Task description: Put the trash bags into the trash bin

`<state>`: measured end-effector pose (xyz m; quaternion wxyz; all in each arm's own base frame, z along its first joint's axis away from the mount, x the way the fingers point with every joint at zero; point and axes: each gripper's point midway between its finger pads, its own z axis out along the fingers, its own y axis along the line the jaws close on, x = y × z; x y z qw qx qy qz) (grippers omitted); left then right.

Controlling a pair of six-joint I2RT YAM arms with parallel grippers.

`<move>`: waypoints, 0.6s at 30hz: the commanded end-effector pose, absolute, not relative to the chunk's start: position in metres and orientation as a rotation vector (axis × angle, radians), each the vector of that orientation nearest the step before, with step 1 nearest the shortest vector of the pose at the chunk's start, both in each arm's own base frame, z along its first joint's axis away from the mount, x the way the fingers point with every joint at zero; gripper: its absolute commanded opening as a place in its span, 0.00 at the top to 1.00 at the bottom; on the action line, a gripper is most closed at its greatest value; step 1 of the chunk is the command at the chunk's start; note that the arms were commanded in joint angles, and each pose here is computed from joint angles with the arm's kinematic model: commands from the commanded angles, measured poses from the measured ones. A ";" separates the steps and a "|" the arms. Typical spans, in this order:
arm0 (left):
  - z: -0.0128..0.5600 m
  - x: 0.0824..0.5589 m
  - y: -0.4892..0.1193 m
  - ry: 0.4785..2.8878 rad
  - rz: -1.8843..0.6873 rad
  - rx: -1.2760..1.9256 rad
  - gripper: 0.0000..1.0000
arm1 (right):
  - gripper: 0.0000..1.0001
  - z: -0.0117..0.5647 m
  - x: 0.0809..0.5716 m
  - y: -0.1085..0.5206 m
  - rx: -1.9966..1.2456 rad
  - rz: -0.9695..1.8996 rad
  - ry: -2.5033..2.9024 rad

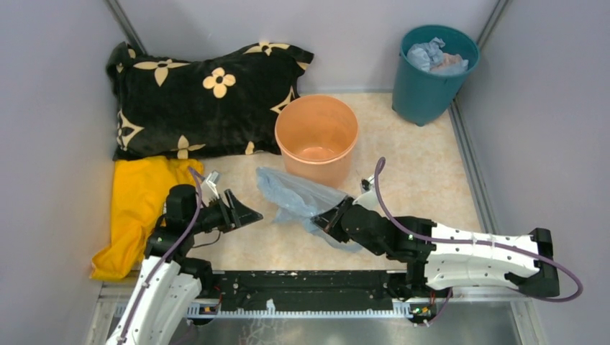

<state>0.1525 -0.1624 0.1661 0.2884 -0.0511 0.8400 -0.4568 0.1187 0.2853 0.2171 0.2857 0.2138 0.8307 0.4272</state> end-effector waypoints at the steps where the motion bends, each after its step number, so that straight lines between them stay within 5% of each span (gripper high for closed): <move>1: 0.166 0.163 -0.166 2.197 -1.242 -0.105 0.35 | 1.00 0.249 0.126 0.300 0.575 1.243 2.167; 18: 0.154 0.193 -0.189 2.311 -0.999 0.005 0.35 | 1.00 0.251 0.140 0.309 0.564 1.249 2.189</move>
